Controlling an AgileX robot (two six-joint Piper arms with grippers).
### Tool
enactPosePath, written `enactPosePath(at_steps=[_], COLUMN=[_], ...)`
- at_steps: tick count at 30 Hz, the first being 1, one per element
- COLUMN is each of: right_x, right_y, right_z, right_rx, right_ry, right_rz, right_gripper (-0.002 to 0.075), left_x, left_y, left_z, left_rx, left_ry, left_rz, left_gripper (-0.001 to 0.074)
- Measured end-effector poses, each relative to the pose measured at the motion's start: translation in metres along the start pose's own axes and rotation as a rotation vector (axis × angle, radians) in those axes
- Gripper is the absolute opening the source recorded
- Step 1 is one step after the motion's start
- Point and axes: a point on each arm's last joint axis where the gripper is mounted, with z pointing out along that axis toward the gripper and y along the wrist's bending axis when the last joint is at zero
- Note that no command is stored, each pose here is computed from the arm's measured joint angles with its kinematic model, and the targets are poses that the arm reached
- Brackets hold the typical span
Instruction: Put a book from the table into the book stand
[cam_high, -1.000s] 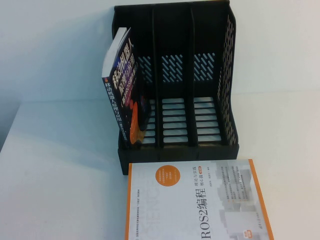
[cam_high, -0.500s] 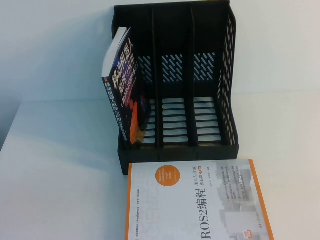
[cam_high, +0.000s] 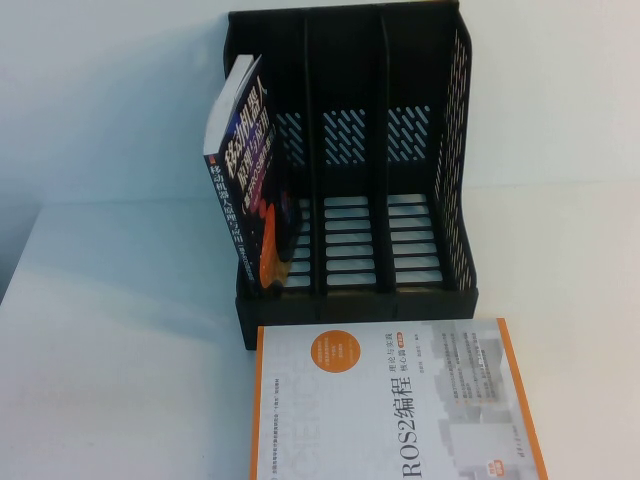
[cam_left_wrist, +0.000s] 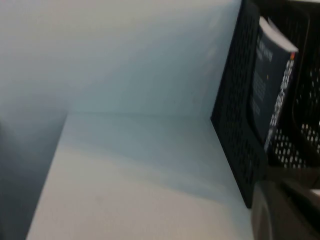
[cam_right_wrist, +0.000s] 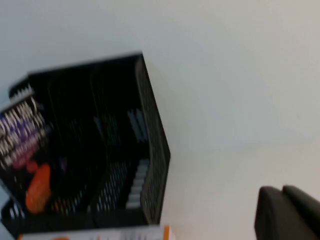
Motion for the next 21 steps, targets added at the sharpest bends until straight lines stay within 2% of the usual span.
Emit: enactPosePath(at_steps=[6,9,13,17,21], right_x=[0.019,0.020,0.023,0.036,0.048], right_y=[-0.003,-0.003,-0.003,-0.004,-0.006], right_z=[0.013,0.014,0.015,0.016,0.017], right_rx=[0.046,0.039,0.038,0.038,0.038], right_ry=[0.289,0.311,0.322,0.399,0.465], right_rz=[0.031,0.018,0.014,0.036,0.054], right_gripper=[-0.0001,-0.0001,-0.0001,-0.0001,-0.0001], left_x=[0.023,0.031,0.034,0.035,0.035], left_y=[-0.003,-0.010,-0.020,-0.029,-0.032], left_z=[0.020,0.029,0.039,0.052,0.067], left_rx=[0.049,0.126,0.259,0.372,0.423], left_ry=[0.264,0.402,0.494,0.560,0.606], left_rz=[-0.091,-0.104,-0.112,-0.175,-0.201], left_gripper=[-0.0003,-0.0003,-0.0003,-0.0003,-0.0003])
